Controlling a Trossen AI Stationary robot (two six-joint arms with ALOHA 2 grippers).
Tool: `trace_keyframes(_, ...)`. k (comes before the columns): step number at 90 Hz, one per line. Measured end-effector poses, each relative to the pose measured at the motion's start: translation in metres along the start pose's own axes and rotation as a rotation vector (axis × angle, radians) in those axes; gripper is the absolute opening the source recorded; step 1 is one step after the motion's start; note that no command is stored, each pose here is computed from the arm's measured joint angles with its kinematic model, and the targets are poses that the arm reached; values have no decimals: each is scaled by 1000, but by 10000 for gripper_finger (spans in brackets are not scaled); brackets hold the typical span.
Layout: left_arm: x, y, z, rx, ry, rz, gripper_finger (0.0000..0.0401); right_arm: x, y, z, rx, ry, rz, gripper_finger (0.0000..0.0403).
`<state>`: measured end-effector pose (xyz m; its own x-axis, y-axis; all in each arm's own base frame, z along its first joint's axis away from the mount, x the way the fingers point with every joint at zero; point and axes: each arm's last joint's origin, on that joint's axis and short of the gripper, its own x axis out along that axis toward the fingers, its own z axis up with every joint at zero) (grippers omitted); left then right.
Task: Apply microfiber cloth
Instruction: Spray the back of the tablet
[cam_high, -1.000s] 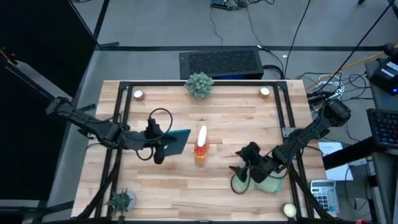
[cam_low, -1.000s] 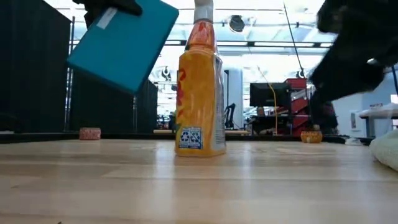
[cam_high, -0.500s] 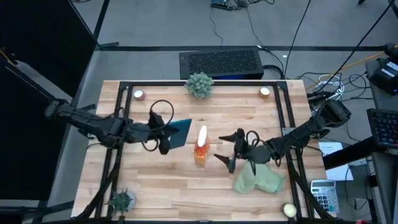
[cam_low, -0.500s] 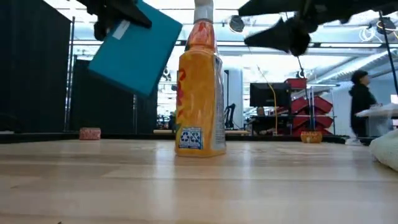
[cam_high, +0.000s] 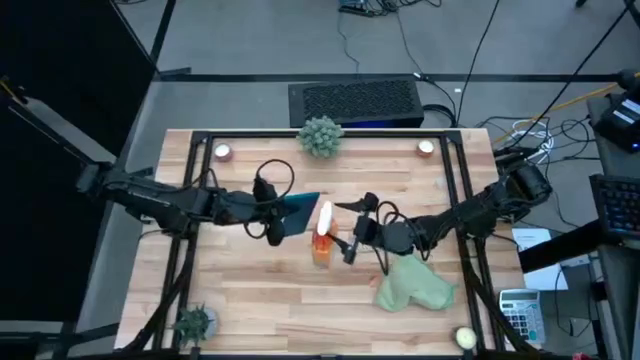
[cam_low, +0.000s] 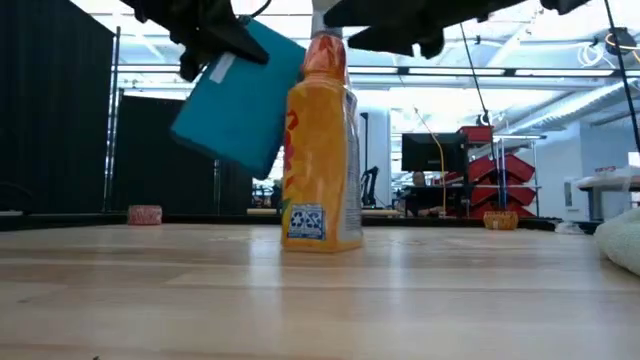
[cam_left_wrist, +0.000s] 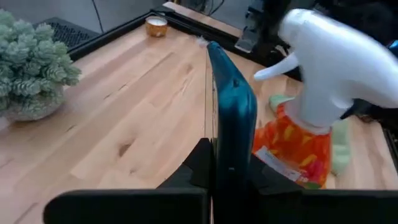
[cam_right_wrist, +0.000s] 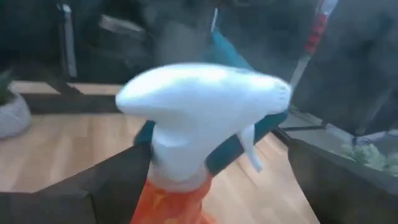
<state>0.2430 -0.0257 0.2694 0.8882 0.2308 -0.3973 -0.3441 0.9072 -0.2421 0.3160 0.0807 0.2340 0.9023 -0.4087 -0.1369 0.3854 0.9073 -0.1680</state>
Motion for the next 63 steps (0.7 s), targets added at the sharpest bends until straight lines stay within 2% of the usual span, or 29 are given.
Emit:
trace_keyframes(15,0,0,3,19,-26,-7,8,6,-3,5,34,-3,70,361)
trace_keyframes(49,6,10,17,43,-109,-38,11,14,-2,-4,92,15,60,361)
trace_keyframes(63,15,13,22,74,-139,-83,12,18,1,-5,86,-13,69,361)
